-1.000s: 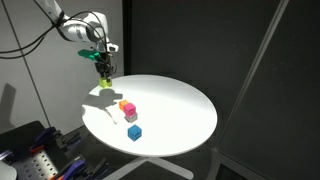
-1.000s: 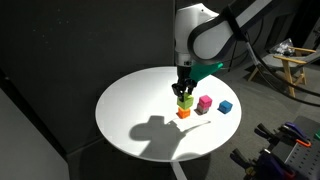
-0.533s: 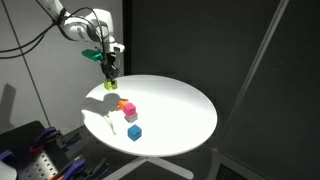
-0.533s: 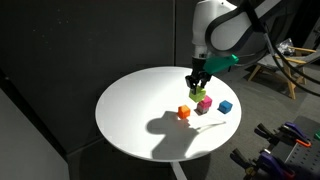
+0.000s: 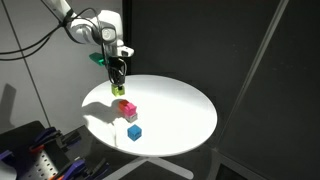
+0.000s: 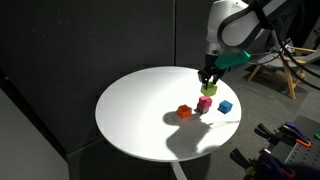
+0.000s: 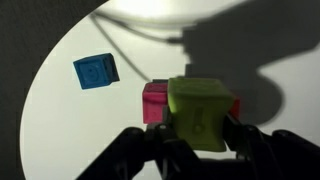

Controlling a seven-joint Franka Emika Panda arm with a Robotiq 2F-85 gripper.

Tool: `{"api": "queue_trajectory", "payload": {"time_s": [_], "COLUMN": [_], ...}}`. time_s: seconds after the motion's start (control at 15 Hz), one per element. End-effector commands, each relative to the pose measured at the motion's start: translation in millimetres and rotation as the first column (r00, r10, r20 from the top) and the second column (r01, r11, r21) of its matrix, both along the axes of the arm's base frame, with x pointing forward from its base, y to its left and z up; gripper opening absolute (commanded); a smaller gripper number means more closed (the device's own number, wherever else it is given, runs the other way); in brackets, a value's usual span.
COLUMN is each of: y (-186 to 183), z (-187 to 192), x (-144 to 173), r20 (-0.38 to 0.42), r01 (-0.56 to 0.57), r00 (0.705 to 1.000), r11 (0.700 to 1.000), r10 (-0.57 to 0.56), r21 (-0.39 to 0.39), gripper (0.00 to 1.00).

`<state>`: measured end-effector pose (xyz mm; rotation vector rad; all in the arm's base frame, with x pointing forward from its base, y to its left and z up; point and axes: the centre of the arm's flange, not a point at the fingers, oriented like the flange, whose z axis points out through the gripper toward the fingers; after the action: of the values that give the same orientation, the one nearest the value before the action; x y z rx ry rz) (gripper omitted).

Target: Put the pink block on the grey block and then put the yellow block on the pink bock

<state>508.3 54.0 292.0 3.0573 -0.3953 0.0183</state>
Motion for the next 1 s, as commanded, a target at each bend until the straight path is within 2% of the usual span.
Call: {"api": "queue_trajectory", "payload": {"time_s": [0.0,0.53,0.6,0.93], "y": [-28.0,-80.2,-72.8,-78.9], "z": [2.8,-6.8,-6.1,-8.9], "x": [-0.7,6.5,3.2,3.2], "r20": [0.017,0.015,0.003,0.002], "r01": [0.062,0.163,0.143,0.155], "r00": [0.998,0.987,0.990,0.988], "r11": [0.998,0.987,0.990,0.988], "r10": [-0.062,-0.163,-0.143,-0.155], "r21": [-0.001,0.008,-0.003,-0.004], "gripper": [0.25,0.25,0.50,0.50]}}
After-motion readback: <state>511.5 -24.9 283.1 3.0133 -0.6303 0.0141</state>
